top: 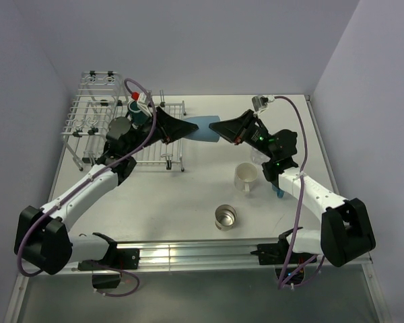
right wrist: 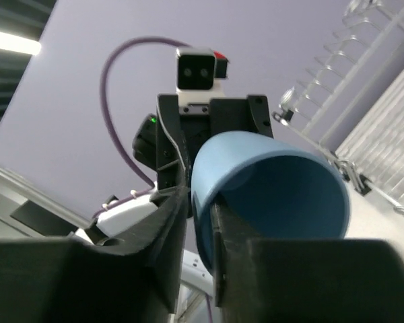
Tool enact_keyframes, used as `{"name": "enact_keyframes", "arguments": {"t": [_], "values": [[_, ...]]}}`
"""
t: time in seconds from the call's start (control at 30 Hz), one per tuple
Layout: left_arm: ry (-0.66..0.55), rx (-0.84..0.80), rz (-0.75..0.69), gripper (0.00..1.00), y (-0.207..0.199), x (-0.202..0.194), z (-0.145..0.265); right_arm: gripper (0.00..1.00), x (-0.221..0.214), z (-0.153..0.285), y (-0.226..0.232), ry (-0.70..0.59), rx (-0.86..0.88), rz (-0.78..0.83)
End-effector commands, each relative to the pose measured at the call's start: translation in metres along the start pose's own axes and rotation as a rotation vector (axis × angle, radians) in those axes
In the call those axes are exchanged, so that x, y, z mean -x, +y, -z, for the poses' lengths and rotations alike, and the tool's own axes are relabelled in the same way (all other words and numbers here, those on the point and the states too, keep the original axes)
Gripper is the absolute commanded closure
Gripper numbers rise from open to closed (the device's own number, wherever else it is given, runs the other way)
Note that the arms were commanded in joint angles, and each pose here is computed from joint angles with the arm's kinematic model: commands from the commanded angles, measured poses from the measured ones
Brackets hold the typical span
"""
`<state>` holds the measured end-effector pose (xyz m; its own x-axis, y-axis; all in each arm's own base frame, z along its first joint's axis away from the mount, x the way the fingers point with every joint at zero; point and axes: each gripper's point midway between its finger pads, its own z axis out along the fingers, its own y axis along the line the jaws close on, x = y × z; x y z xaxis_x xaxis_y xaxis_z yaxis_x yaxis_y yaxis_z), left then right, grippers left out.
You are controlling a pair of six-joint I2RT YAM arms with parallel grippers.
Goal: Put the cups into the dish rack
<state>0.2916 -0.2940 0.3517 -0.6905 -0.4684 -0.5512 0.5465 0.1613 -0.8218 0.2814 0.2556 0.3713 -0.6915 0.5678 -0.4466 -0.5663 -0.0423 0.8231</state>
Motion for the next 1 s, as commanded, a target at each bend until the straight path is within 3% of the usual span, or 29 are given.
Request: {"name": "enact_keyframes", "arguments": {"t": [0.0,0.03,0.2,0.43,0.6,0.63,0.67,0.8,0.97], "values": [[0.006,0.033,-0.089,0.99,-0.012,0.004,0.000,0.67,-0.004,-0.007,0.023,0.026,0.045,0.086],[0.003,0.034,-0.094,1.00,-0.013,0.006,0.001,0.56,-0.004,-0.007,0.021,0.026,0.036,0.083],[-0.017,0.049,-0.103,1.00,-0.015,0.019,0.010,0.40,0.001,-0.005,0.018,0.009,0.015,0.090],[-0.071,0.088,-0.136,1.00,-0.019,0.043,0.030,0.38,0.011,0.005,0.006,-0.035,-0.034,0.088],[-0.151,0.221,-0.226,1.00,-0.016,0.083,0.045,0.38,0.016,0.025,-0.028,-0.074,-0.223,0.119],[-0.169,0.350,-0.199,1.00,0.008,0.088,0.050,0.38,0.023,0.028,-0.033,-0.110,-0.271,0.138],[-0.198,0.394,-0.266,1.00,0.001,0.105,0.051,0.38,0.028,0.031,-0.030,-0.120,-0.299,0.206],[-0.266,0.714,-0.330,1.00,0.048,0.144,0.065,0.38,0.031,0.053,-0.051,-0.118,-0.517,0.260],[-0.196,0.949,-0.384,1.00,0.115,0.161,0.055,0.38,0.039,0.072,-0.046,-0.124,-0.625,0.369]]}}
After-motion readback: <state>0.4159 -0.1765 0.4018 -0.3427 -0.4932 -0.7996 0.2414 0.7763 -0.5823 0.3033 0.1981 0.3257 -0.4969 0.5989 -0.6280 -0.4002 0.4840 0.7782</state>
